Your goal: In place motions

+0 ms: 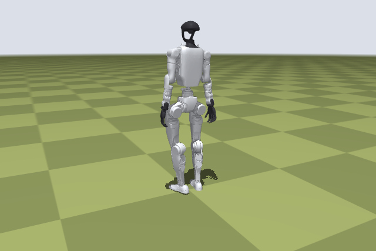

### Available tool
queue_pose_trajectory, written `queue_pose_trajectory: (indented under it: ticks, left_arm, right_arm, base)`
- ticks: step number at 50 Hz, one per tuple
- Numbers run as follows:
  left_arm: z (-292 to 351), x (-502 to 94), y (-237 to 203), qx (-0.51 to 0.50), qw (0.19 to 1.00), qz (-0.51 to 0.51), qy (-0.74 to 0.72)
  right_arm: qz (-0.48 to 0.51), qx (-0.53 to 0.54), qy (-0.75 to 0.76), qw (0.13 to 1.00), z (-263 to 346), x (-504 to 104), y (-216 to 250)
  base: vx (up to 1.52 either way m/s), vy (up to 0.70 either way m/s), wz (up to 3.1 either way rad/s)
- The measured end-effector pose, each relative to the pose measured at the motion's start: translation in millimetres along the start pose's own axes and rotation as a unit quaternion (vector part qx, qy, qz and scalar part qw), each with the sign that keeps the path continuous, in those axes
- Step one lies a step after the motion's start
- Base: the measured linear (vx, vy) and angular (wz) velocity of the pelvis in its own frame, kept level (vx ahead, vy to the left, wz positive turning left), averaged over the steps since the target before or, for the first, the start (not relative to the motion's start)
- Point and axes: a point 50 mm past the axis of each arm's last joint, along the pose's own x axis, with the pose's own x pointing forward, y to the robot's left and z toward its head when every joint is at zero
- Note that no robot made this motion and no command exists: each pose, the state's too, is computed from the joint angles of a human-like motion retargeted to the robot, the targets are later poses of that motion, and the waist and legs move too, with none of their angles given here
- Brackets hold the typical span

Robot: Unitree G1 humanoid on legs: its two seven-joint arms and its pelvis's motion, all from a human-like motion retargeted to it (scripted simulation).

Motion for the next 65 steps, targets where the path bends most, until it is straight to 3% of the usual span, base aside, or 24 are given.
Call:
queue_pose_trajectory:
  ticks: [27,50,65]
  left_arm:
    - [15.4,-0.3,11.5,0.016,0.998,0.024,-0.056]
    - [-46.8,-6.1,-2.4,-0.005,0.997,0.018,0.068]
    - [-84.2,-15.4,-12.4,-0.017,0.99,0.01,0.139]
  right_arm:
    - [-0.003,0.014,-0.053,0.998,21.6,-1.1,-6.3]
    - [-0.007,0.004,-0.006,1.0,-5.0,1.5,-6.2]
    - [-0.048,-0.049,-0.112,0.991,44.1,-5.1,-19.9]
  base:
    - [-0.13,-0.06,0.92]
    - [-0.07,0.16,2.01]
    - [0.13,0.29,0.65]
